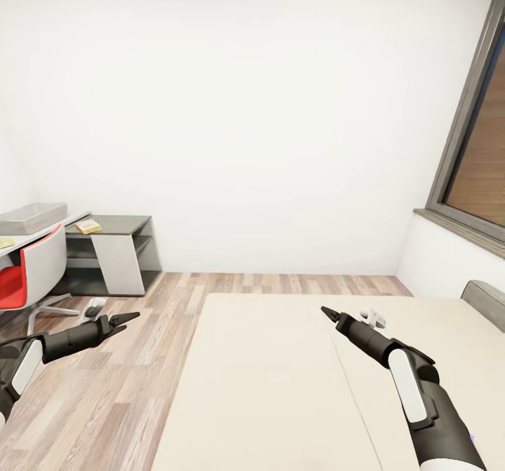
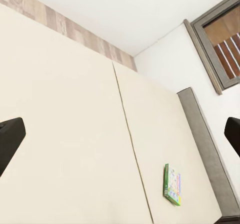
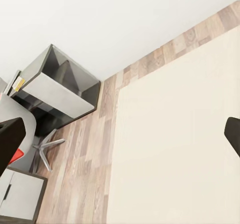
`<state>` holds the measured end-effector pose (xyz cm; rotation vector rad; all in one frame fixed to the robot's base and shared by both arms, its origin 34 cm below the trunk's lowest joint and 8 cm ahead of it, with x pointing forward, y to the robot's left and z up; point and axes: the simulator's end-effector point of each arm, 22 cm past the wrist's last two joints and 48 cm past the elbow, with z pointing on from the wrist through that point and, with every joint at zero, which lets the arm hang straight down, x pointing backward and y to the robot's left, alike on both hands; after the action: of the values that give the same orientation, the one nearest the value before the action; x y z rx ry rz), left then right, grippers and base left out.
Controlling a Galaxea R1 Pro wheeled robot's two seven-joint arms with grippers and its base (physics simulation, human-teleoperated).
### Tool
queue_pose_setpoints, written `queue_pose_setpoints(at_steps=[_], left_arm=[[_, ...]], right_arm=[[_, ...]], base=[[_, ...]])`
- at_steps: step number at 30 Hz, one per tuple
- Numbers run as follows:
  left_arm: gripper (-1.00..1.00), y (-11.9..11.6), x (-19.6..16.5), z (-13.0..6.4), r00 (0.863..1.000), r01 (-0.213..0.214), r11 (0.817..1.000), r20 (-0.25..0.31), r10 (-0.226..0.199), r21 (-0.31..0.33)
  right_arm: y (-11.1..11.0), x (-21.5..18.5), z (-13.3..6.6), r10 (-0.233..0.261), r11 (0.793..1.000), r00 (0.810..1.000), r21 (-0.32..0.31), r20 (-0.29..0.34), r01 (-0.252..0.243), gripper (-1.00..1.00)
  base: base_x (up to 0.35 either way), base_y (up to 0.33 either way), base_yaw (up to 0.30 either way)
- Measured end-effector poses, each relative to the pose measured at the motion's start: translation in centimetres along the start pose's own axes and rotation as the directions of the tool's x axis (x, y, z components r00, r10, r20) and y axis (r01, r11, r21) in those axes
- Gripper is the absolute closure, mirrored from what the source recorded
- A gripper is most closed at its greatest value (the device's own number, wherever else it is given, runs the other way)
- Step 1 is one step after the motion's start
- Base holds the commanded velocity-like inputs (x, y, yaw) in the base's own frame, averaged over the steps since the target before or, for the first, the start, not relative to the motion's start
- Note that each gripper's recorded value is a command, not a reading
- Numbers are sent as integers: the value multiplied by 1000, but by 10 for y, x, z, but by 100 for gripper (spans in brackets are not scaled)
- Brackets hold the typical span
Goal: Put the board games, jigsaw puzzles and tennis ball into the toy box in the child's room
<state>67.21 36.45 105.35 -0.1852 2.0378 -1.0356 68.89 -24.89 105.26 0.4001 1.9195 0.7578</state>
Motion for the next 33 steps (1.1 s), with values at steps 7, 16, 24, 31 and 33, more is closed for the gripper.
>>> queue_pose_setpoints(at_steps=[7,16,24,31,33], left_arm=[[-100,0,0,0,1000,0,1000,0,0,-1],[-100,0,0,0,1000,0,1000,0,0,-1],[-100,0,0,1,1000,1,1000,0,-1,0],[-100,-2,2,3,1000,3,1000,-2,-3,5],[-100,-2,2,3,1000,3,1000,-2,-3,5]], right_arm=[[0,0,0,0,1000,1000,0,0,0,-100],[0,0,0,0,1000,1000,0,-1,0,-100],[0,0,0,1,1000,1000,0,-1,-1,-100],[0,0,0,0,1000,1000,0,-1,0,-100],[0,0,0,0,1000,1000,0,-1,0,-100]], base=[[-3,-3,0],[0,-34,0],[0,-241,0],[0,-289,0],[0,-293,0]])
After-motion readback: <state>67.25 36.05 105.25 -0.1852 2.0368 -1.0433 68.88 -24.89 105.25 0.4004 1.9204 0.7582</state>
